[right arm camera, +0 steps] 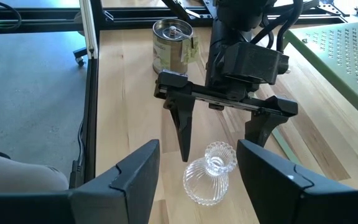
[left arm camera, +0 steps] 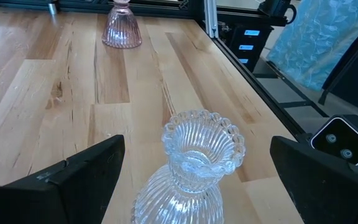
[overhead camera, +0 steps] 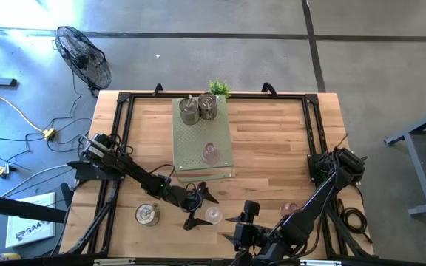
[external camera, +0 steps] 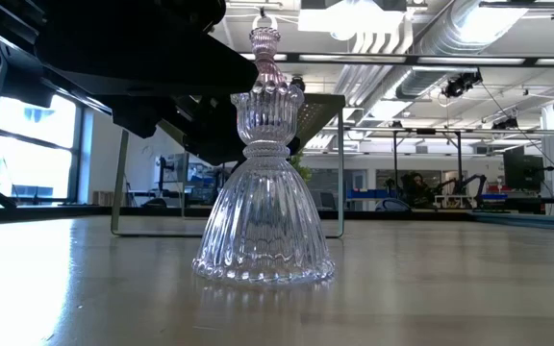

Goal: Pick & Place candle stick holders
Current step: Put the transparent candle holder on the shelf

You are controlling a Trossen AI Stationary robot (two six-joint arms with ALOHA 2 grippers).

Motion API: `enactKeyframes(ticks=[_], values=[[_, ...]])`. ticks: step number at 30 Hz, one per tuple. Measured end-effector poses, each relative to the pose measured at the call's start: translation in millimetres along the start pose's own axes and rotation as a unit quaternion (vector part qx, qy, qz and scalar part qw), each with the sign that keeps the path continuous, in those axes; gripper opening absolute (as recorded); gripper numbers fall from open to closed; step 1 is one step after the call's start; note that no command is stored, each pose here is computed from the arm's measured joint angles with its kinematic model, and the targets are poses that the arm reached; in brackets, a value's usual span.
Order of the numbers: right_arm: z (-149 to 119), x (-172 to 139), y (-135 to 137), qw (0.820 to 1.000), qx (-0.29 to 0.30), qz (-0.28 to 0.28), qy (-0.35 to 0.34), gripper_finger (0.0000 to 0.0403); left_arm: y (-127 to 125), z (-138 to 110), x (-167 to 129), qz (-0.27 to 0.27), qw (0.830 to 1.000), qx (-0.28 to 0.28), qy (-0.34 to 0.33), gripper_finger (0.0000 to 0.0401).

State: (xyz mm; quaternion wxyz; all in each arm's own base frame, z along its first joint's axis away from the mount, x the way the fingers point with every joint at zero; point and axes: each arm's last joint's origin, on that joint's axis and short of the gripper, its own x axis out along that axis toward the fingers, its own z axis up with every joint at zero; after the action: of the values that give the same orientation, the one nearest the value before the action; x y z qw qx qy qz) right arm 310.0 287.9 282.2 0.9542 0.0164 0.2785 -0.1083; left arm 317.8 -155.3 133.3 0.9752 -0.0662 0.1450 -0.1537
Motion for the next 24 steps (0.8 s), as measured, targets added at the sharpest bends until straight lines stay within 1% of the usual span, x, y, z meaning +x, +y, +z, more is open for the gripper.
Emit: enactKeyframes(ticks=[8,10,16,24], values=[[0.0,0.0,0.0,1.000,0.000,0.000,0.000,0.0209,1.0,-2.1,1.2,0.011,1.000,-0.001,-0.002,0.0394],[0.0,0.0,0.0,1.000,0.000,0.000,0.000,0.0209,1.2,-4.3,2.2,0.012,1.000,0.000,0.007,0.0394],[0.0,0.0,-0.2,1.000,0.000,-0.002,-0.001,0.0209,-0.8,0.6,8.1,0.012,1.000,0.006,0.024,0.0394],[-0.1,0.0,-0.1,1.000,0.000,-0.001,0.000,0.0208,-1.5,2.6,9.3,0.010,1.000,0.007,0.022,0.0394]])
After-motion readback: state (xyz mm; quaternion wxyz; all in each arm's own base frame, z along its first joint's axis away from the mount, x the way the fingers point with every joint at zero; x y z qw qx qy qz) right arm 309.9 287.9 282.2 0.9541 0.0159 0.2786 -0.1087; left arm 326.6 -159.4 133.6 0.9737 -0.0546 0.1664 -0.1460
